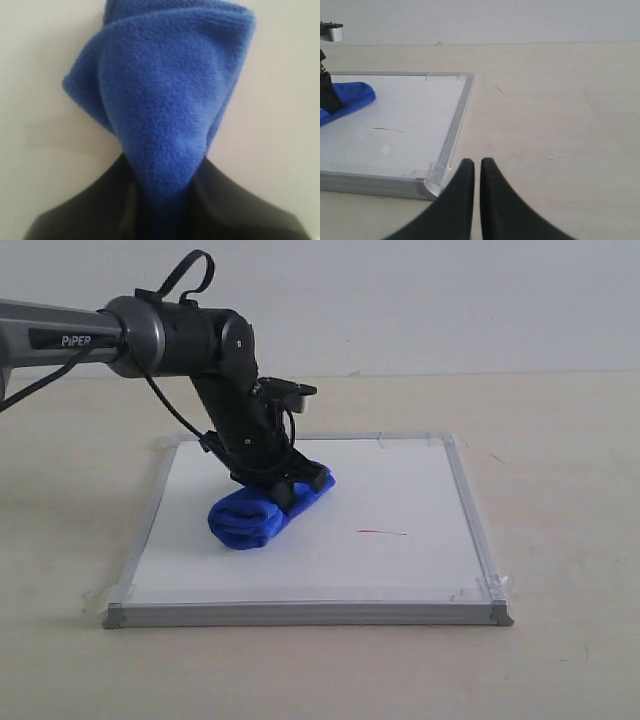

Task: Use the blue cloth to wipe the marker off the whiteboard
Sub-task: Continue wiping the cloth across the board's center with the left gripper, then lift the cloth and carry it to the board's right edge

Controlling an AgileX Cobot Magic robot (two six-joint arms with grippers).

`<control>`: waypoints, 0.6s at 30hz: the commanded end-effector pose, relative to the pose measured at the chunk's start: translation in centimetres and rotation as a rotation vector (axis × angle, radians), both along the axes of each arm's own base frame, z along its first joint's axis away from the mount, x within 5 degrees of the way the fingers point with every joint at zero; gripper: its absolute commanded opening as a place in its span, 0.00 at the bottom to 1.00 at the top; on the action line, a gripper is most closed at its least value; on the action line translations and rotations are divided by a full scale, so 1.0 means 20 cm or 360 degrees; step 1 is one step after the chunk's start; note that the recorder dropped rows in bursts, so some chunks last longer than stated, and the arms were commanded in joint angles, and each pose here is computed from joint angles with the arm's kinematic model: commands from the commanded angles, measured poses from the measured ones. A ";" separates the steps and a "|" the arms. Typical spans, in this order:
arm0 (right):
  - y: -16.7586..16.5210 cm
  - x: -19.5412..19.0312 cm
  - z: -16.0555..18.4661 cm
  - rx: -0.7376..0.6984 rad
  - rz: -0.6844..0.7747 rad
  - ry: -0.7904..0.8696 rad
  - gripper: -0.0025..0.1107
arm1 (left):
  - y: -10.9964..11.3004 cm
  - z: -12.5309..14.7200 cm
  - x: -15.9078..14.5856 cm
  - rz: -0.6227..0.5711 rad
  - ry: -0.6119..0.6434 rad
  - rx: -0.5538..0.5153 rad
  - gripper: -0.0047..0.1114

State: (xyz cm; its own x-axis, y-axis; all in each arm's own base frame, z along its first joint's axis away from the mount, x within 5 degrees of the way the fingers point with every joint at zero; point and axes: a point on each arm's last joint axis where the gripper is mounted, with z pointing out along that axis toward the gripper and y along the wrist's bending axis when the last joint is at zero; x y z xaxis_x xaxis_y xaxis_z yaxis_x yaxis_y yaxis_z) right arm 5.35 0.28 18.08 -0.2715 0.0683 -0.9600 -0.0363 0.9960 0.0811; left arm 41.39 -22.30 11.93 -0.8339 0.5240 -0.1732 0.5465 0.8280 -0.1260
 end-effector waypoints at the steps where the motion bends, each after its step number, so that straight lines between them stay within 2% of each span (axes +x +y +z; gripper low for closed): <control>1: 0.00 0.00 0.01 -0.0011 -0.0001 -0.0022 0.03 | -0.19 -0.07 -0.18 -0.0295 0.0184 0.0003 0.08; 6: 0.00 0.00 0.01 -0.0011 -0.0001 -0.0028 0.03 | -0.52 -0.05 -0.39 -0.0642 0.0039 -0.0045 0.08; 8: 0.00 0.00 0.01 -0.0011 -0.0001 -0.0028 0.03 | -0.60 -0.03 -0.42 -0.0714 -0.0059 -0.0077 0.08; 10: 0.00 0.00 0.01 -0.0011 -0.0001 -0.0028 0.03 | -0.64 0.01 -0.38 -0.0708 -0.0178 -0.0072 0.08; 13: 0.00 0.00 0.01 -0.0011 -0.0001 -0.0028 0.03 | -0.55 0.02 -0.21 -0.0498 -0.0239 0.0022 0.08; 14: 0.00 0.00 0.01 -0.0011 -0.0001 -0.0028 0.03 | -0.46 -0.01 -0.11 -0.0350 -0.0191 0.0079 0.08; 15: 0.00 0.00 0.01 -0.0011 -0.0001 -0.0028 0.03 | -0.41 -0.03 -0.07 -0.0298 -0.0144 0.0103 0.08; 18: 0.00 0.00 0.01 -0.0011 -0.0001 -0.0028 0.03 | -0.17 -0.14 0.04 -0.0069 0.0115 0.0217 0.08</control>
